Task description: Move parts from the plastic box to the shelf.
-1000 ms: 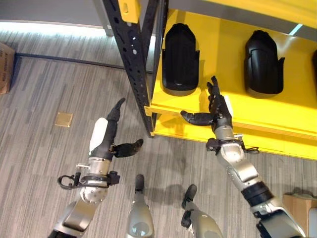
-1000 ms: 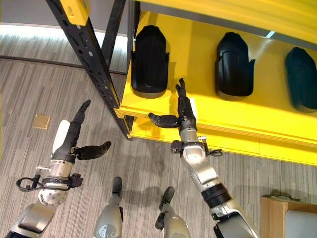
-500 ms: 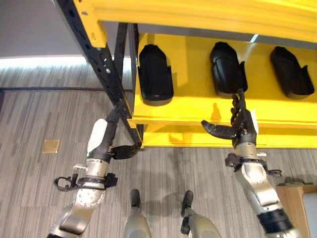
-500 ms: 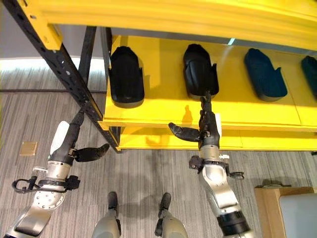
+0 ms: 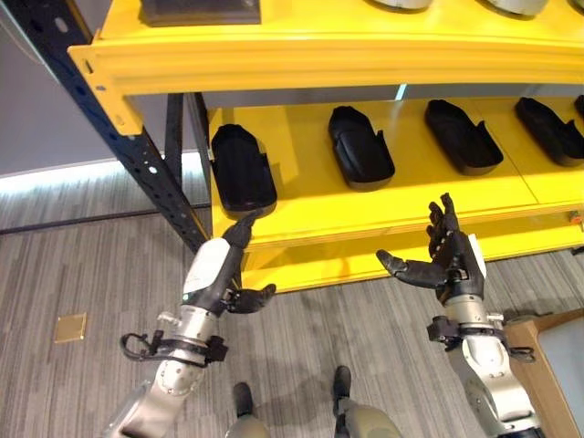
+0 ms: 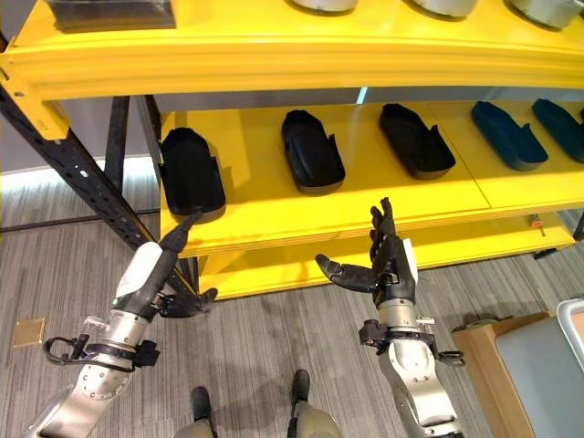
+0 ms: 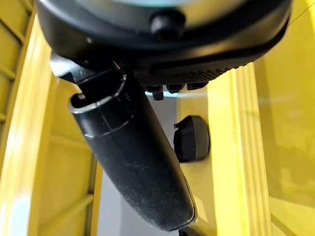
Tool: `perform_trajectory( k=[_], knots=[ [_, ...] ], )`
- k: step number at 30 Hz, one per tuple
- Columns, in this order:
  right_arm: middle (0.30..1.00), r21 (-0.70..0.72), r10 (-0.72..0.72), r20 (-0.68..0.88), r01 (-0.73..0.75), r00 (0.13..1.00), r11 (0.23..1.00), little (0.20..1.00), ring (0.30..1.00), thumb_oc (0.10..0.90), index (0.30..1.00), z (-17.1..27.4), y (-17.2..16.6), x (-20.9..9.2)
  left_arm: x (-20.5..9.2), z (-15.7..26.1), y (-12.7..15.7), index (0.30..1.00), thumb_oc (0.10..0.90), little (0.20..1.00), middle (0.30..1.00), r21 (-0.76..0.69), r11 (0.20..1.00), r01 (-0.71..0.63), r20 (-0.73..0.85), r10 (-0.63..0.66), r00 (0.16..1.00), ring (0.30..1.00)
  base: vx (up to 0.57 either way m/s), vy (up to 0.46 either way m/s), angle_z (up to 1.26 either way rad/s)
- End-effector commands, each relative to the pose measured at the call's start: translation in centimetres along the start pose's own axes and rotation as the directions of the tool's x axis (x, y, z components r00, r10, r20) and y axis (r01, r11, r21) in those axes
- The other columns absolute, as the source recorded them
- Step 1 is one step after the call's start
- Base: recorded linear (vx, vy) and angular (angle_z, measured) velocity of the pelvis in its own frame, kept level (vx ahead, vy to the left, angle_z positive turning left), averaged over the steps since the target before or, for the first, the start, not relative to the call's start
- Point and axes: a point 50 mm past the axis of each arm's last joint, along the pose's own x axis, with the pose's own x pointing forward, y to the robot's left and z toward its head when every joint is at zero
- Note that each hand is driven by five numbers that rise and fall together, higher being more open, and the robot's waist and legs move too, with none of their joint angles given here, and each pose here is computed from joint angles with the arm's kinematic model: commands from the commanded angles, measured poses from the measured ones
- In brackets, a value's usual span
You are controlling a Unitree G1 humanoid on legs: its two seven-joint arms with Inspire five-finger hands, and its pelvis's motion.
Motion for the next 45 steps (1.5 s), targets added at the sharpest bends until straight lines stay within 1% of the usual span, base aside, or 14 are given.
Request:
perform_trajectory(
  k=[1, 7, 15, 16, 19, 22, 26, 30, 33, 40, 45],
  knots=[
    [1.0, 0.08, 0.009, 0.358, -0.04, 0.934, 0.996, 1.0, 1.0, 0.9, 1.0, 6.6, 0.3, 0.9, 1.9, 2.0, 1.7, 1.0, 0.9, 1.0, 1.0, 0.051, 0.996, -0.074, 0.182, 0.064, 0.981, 1.0, -0.04, -0.027, -0.18],
    [1.0, 0.084, -0.007, 0.358, -0.025, 0.934, 0.996, 1.0, 1.0, 0.9, 1.0, 6.6, 0.2, 0.9, 3.1, 1.2, 0.6, 1.0, 0.9, 1.0, 1.0, 0.099, 0.993, -0.072, 0.149, 0.057, 0.987, 1.0, -0.04, -0.028, -0.13],
    [1.0, 0.085, -0.038, 0.357, 0.009, 0.933, 0.996, 1.0, 1.0, 0.9, 1.0, 6.5, -0.2, 0.7, 5.2, 0.2, -0.1, 1.0, 0.9, 1.0, 1.0, 0.177, 0.978, -0.114, 0.106, 0.096, 0.99, 1.0, -0.01, -0.017, -0.04],
    [1.0, 0.085, -0.042, 0.361, 0.012, 0.932, 0.996, 1.0, 1.0, 0.9, 1.0, 6.6, -0.2, 0.7, 5.8, 0.0, 0.1, 1.0, 0.9, 1.0, 1.0, 0.204, 0.97, -0.136, 0.105, 0.116, 0.988, 1.0, 0.0, -0.012, -0.05],
    [1.0, 0.081, -0.044, 0.363, 0.016, 0.931, 0.997, 1.0, 1.0, 0.9, 1.0, 6.6, -0.2, 0.7, 6.2, 0.1, 0.1, 1.0, 0.9, 1.0, 1.0, 0.217, 0.965, -0.145, 0.108, 0.124, 0.986, 1.0, 0.0, -0.004, -0.01],
    [1.0, 0.084, -0.052, 0.37, 0.022, 0.928, 0.996, 1.0, 1.0, 0.9, 1.0, 6.7, -0.2, 0.7, 7.2, 0.2, 0.6, 1.0, 0.9, 1.0, 1.0, 0.254, 0.948, -0.193, 0.119, 0.168, 0.979, 1.0, 0.0, 0.0, 0.0],
    [1.0, 0.083, -0.058, 0.372, 0.029, 0.926, 0.996, 1.0, 1.0, 0.9, 1.0, 6.7, -0.3, 0.7, 7.8, 0.1, 1.4, 1.0, 0.9, 1.0, 1.0, 0.286, 0.928, -0.24, 0.128, 0.211, 0.969, 1.0, 0.0, 0.0, 0.0],
    [1.0, 0.072, -0.064, 0.379, 0.04, 0.923, 0.997, 1.0, 1.0, 0.9, 1.0, 6.7, -0.3, 0.8, 8.3, 0.7, 2.6, 1.0, 0.9, 1.0, 1.0, 0.329, 0.894, -0.304, 0.174, 0.259, 0.95, 1.0, 0.0, 0.0, 0.0],
    [1.0, 0.076, -0.064, 0.378, 0.039, 0.924, 0.996, 1.0, 1.0, 0.9, 1.0, 6.6, -0.2, 0.8, 8.5, 0.8, 2.8, 1.0, 0.9, 1.0, 1.0, 0.336, 0.887, -0.318, 0.182, 0.27, 0.946, 1.0, 0.0, 0.0, 0.0],
    [1.0, 0.078, -0.063, 0.374, 0.036, 0.925, 0.996, 1.0, 1.0, 0.9, 1.0, 6.5, 0.0, 1.0, 8.7, 0.4, 2.4, 1.0, 0.9, 1.0, 1.0, 0.366, 0.881, -0.3, 0.172, 0.253, 0.952, 1.0, 0.0, 0.0, 0.0],
    [1.0, 0.084, -0.065, 0.363, 0.037, 0.929, 0.996, 1.0, 1.0, 0.9, 1.0, 6.3, 0.0, 1.0, 8.6, -0.7, 1.4, 1.0, 0.9, 1.0, 1.0, 0.361, 0.898, -0.252, 0.107, 0.228, 0.968, 1.0, 0.0, 0.0, 0.0]
  ],
)
